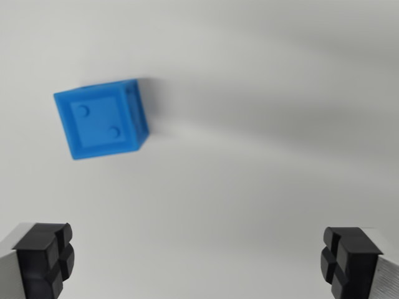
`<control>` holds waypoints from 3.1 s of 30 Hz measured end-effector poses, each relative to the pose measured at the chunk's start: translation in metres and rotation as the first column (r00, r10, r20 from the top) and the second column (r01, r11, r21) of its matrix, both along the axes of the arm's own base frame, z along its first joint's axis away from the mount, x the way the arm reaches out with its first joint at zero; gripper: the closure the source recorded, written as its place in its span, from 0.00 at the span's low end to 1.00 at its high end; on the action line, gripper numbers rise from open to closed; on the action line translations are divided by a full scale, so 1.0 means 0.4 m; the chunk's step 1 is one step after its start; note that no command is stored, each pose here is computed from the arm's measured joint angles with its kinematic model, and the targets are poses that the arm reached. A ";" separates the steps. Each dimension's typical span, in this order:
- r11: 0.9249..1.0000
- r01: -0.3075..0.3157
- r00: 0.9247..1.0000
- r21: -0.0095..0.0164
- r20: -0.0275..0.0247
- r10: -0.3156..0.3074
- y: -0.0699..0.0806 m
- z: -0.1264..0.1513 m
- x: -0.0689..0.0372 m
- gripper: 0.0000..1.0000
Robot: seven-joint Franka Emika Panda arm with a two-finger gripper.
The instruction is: Stack cube
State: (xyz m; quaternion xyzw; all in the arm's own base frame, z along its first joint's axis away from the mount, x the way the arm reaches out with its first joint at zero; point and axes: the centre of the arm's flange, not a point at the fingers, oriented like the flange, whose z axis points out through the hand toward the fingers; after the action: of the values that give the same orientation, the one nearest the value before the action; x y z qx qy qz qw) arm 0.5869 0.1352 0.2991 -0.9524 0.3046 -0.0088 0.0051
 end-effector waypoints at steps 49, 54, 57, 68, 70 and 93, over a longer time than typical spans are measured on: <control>0.991 -0.131 0.991 0.000 -0.027 0.131 0.203 -0.417 -0.009 0.00; 0.991 -0.132 0.991 -0.001 -0.026 0.132 0.204 -0.443 -0.009 0.00; 0.991 -0.132 0.991 -0.001 -0.026 0.132 0.204 -0.453 -0.010 0.00; 0.991 -0.132 0.991 -0.002 -0.025 0.132 0.204 -0.460 -0.008 1.00; 0.991 -0.132 0.991 -0.002 -0.025 0.132 0.204 -0.460 -0.008 1.00; 0.991 -0.132 0.991 -0.002 -0.025 0.132 0.204 -0.459 -0.008 1.00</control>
State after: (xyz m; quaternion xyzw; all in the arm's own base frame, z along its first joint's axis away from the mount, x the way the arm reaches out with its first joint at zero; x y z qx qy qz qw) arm 0.5839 0.2168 0.1153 -0.9705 0.2411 0.0030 0.0002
